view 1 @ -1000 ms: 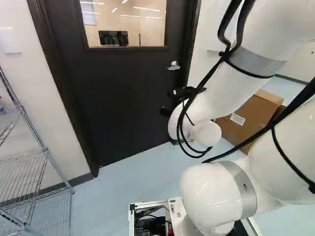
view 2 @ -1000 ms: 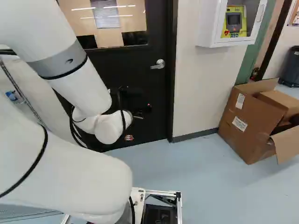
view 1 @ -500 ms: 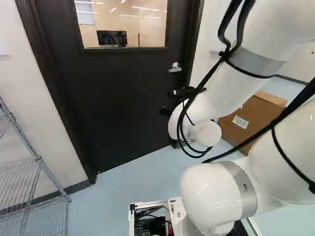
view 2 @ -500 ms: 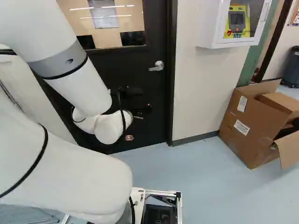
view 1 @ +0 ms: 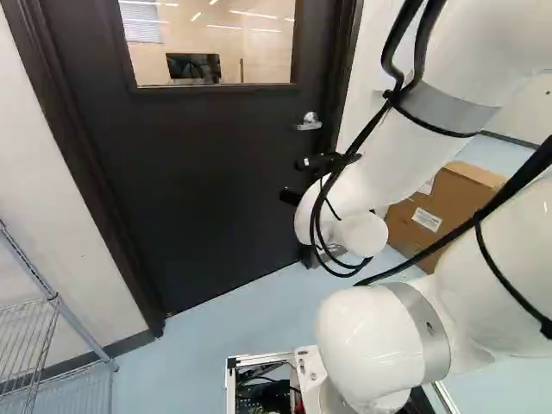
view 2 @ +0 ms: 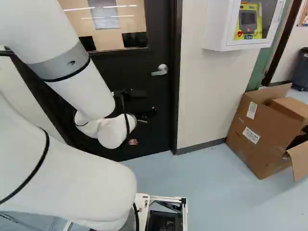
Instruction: Open the door and move inside
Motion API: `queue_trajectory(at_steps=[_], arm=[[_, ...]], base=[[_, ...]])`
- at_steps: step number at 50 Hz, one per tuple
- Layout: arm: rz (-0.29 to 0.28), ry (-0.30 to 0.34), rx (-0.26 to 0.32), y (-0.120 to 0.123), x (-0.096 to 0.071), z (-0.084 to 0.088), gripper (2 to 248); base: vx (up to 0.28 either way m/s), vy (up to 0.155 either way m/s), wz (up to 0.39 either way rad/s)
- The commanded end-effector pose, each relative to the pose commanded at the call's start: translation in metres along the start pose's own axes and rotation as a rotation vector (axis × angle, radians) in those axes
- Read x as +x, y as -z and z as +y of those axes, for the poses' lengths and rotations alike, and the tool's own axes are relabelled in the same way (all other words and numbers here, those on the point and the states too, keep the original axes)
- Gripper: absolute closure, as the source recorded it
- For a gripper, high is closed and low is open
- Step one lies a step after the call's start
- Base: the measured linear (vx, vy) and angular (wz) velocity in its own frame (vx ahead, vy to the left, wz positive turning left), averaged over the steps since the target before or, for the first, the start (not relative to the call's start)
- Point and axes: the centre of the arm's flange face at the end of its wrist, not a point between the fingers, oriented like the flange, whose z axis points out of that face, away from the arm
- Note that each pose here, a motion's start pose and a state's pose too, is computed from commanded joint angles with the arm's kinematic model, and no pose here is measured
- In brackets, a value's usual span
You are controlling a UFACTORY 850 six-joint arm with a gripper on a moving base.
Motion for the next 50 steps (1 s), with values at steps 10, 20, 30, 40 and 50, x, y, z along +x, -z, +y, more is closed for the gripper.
queue_trajectory(at_steps=[10, 20, 30, 40, 50], arm=[[0.000, 0.000, 0.000, 0.0000, 0.0000, 0.0000, 3], [0.000, 0.000, 0.000, 0.0000, 0.0000, 0.0000, 3], [0.000, 0.000, 0.000, 0.0000, 0.0000, 0.0000, 3], [0.000, 0.000, 0.000, -0.0002, 0.0001, 0.0000, 3], [0.010, 0.000, 0.000, -0.0027, 0.0051, 0.0000, 3]], base=[[0.101, 0.000, -0.014], [0.082, 0.000, -0.011], [0.018, 0.001, -0.003], [-0.002, 0.000, 0.001], [0.000, 0.000, 0.000]])
